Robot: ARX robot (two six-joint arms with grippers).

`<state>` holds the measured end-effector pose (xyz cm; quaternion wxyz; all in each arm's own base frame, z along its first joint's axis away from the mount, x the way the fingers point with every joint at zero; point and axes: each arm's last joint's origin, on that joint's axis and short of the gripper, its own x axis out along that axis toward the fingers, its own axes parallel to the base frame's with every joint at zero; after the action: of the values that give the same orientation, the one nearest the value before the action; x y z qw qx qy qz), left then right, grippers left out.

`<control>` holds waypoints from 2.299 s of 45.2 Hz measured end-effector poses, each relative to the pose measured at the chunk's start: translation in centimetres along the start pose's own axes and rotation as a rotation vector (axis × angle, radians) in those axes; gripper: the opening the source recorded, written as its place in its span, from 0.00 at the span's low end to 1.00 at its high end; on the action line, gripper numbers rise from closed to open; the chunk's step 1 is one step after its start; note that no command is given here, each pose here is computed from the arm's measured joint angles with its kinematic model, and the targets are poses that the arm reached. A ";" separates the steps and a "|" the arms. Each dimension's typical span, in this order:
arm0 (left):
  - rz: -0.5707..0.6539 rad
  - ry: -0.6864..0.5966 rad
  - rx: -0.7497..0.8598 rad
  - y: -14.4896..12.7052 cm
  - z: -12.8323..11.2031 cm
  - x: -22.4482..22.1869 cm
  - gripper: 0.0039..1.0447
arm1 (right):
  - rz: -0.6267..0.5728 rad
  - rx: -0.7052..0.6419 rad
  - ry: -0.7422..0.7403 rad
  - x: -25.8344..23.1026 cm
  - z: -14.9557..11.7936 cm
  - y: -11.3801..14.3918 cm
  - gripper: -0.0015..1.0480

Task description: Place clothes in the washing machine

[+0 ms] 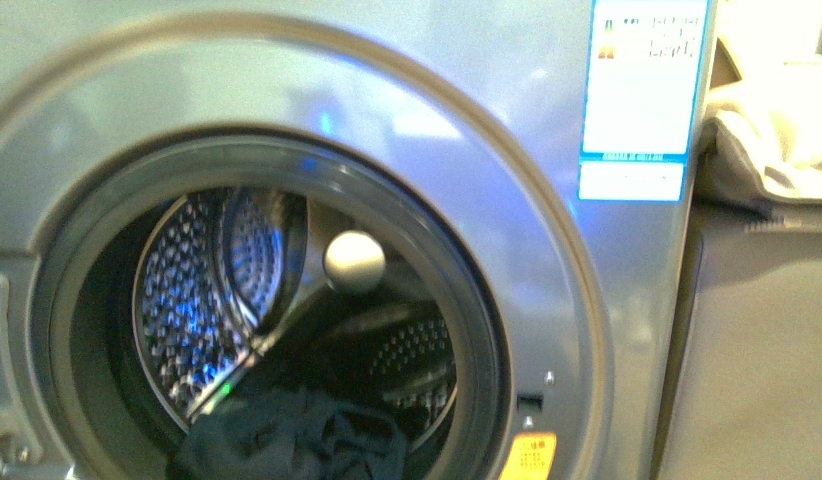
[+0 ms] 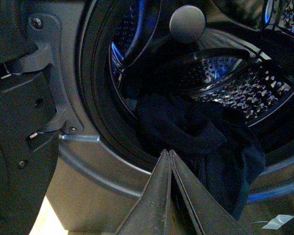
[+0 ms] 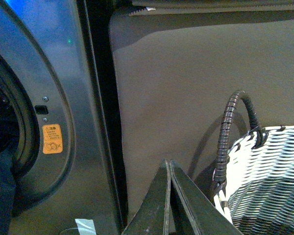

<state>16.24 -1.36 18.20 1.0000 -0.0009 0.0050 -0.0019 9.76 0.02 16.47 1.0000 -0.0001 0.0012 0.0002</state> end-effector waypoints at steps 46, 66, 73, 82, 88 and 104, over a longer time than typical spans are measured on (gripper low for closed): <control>0.002 -0.031 -0.001 1.3 -1.0 -4.7 0.03 | 0.000 0.000 0.000 0.0 0.0 0.0 0.02; 0.002 -0.031 -0.001 1.3 -1.0 -5.4 0.03 | 0.000 0.000 0.000 0.0 0.0 0.0 0.02; 0.002 -0.016 -0.001 1.3 -1.4 -6.5 0.03 | 0.000 0.000 0.000 0.0 0.0 0.0 0.02; 0.002 -0.024 -0.001 1.3 -1.4 -6.5 0.03 | 0.000 0.000 0.000 0.0 0.0 0.0 0.02; 0.002 -0.024 -0.001 1.3 -1.4 -6.5 0.03 | 0.000 0.000 0.000 0.0 0.0 0.0 0.02; 0.002 -0.024 -0.001 1.3 -1.4 -6.5 0.03 | 0.000 0.000 0.000 0.0 0.0 0.0 0.02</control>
<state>9.69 -0.02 16.91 1.0000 -0.0016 -0.0072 -0.0010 9.76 0.02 16.47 1.0000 0.0001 0.0012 0.0002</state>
